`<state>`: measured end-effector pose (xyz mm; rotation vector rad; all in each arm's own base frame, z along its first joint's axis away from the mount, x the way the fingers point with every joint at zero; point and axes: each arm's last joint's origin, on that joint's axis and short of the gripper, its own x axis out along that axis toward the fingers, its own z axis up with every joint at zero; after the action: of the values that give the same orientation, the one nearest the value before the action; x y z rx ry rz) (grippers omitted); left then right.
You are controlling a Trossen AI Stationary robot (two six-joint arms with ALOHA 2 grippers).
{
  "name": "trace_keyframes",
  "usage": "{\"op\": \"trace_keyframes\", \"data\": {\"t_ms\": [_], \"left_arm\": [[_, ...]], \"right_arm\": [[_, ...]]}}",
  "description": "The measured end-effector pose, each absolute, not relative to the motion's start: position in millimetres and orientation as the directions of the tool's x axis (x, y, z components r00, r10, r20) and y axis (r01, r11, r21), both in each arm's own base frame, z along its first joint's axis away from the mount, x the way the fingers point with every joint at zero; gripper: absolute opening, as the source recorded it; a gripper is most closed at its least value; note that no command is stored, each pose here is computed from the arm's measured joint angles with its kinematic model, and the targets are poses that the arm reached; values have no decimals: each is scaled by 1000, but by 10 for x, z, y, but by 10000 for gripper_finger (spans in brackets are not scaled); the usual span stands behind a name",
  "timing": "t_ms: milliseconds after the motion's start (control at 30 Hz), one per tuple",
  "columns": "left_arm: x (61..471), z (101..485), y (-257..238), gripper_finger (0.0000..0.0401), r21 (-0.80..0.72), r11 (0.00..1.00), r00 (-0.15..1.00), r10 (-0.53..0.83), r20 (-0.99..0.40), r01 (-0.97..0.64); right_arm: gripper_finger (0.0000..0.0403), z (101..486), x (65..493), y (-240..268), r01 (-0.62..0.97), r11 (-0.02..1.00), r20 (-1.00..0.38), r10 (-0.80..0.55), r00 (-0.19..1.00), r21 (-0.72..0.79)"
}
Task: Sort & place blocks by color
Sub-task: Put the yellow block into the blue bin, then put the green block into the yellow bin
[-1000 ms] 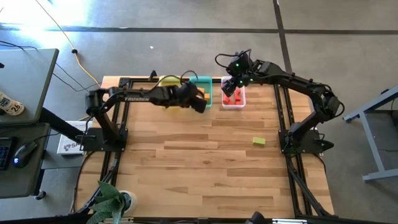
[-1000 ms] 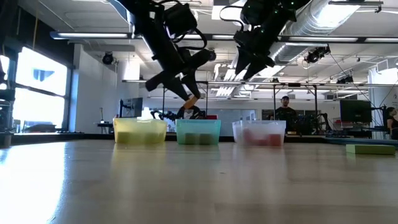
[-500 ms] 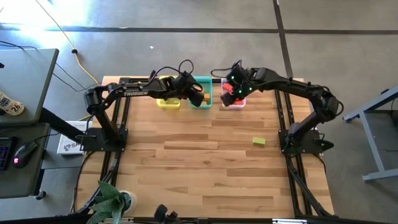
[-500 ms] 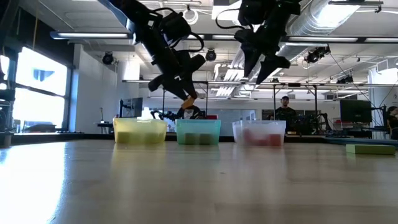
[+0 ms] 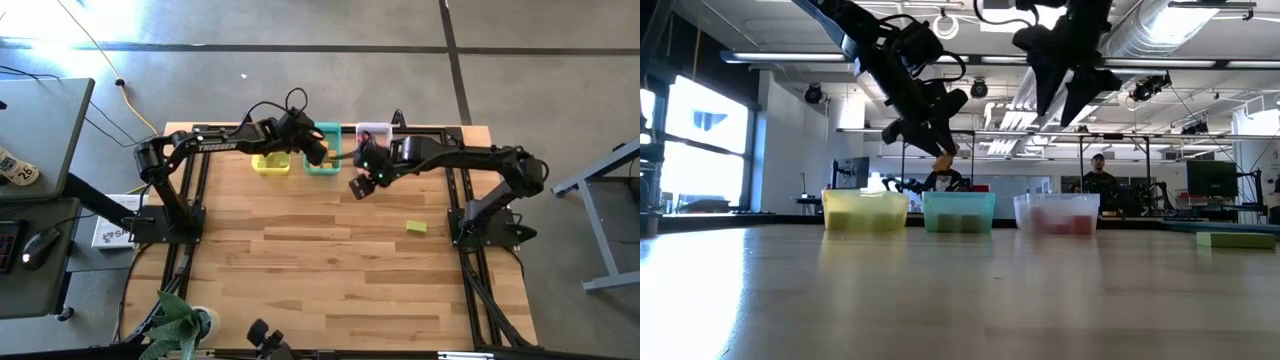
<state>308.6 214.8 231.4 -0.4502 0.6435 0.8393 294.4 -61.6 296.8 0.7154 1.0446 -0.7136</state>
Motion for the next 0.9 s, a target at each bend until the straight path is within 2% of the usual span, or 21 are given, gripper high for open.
{"op": "trace_keyframes", "data": {"t_ms": [200, 500, 633, 900], "left_arm": [[3097, 2318, 2143, 151, -98, 650, 528, 511, -679, -754], [3104, 2321, 2139, 181, -112, 661, 544, 497, -676, -742], [3104, 2322, 2140, 187, -112, 661, 545, 497, -676, -742], [3110, 2327, 2139, 188, -119, 660, 550, 497, -671, -742]], "right_arm": [[227, 2949, 2930, -358, 824, 544, -945, -158, 286, 158], [227, 2922, 2842, -7, 850, 520, -970, -155, 189, 82], [227, 2911, 2774, 114, 828, 560, -980, -154, 127, 19], [227, 2810, 2613, 221, 723, 667, -969, -245, -17, -181]]}}
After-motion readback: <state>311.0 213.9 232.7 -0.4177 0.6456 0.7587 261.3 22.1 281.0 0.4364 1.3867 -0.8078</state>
